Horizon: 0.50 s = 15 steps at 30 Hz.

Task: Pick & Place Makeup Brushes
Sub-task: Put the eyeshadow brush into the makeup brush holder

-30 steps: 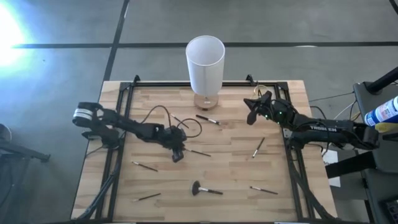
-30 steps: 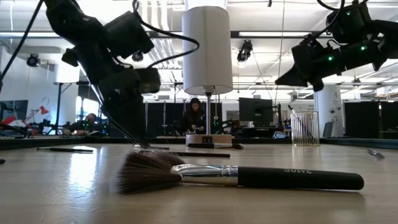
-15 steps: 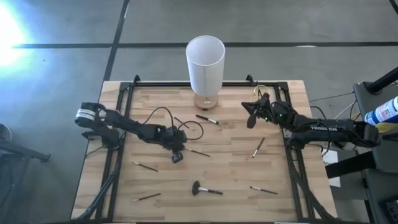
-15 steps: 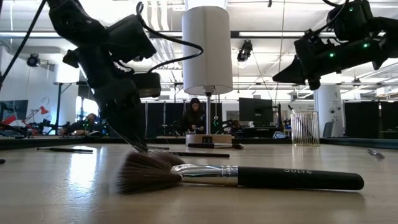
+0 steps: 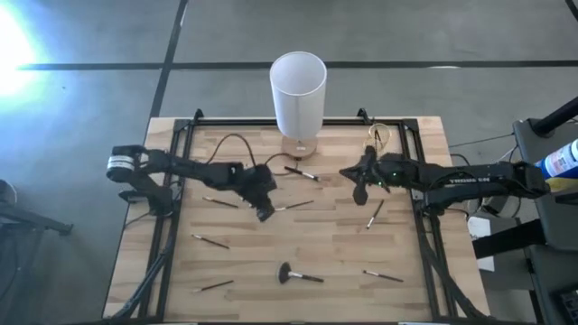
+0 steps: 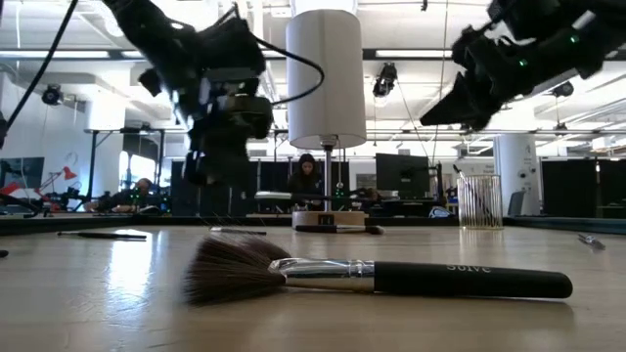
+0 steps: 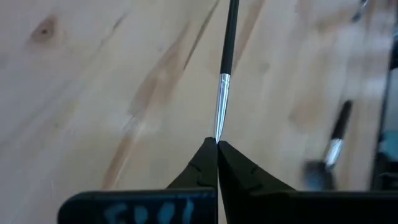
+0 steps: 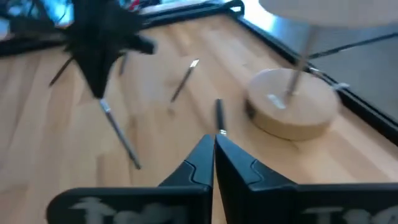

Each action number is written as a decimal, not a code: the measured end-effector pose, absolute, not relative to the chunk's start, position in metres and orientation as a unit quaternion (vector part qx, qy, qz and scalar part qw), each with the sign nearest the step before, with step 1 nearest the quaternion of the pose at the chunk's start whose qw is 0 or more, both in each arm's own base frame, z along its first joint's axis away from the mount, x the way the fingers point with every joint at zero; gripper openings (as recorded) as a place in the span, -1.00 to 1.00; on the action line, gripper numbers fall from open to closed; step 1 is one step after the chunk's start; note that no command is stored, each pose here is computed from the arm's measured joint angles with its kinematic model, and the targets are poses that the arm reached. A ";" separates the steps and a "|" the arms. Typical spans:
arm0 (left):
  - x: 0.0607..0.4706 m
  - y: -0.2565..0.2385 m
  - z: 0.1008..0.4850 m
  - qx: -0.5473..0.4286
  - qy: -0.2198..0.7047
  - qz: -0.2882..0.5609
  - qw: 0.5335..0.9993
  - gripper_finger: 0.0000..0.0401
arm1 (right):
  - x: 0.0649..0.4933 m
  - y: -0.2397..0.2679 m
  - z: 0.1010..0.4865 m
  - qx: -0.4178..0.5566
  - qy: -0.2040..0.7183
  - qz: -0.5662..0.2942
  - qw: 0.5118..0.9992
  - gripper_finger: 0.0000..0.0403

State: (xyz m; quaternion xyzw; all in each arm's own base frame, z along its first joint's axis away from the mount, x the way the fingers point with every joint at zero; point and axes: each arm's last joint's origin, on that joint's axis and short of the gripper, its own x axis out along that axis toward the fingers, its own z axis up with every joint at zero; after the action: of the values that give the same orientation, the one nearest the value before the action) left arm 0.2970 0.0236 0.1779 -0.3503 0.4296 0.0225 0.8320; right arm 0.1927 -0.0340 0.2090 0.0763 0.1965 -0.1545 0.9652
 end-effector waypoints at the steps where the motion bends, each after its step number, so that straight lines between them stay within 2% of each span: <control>1: 0.300 0.028 0.182 -0.366 0.423 0.017 0.829 -1.00 | 0.198 -0.031 0.211 0.069 0.205 -0.144 0.966 -0.92; 11: 0.314 0.054 0.192 -0.485 0.409 -0.027 0.772 -1.00 | 0.262 -0.006 0.214 -0.026 0.310 -0.064 0.948 -0.50; 15: 0.315 0.059 0.185 -0.513 0.417 -0.022 0.750 -1.00 | 0.290 -0.002 0.216 -0.059 0.356 -0.044 0.932 -0.40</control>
State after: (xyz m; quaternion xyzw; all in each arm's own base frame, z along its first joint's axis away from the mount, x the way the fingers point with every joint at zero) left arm 0.3148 0.0587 0.1854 -0.5129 0.4171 -0.0216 0.7500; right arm 0.2897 -0.0016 0.2164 -0.0595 0.3560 -0.0442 0.9316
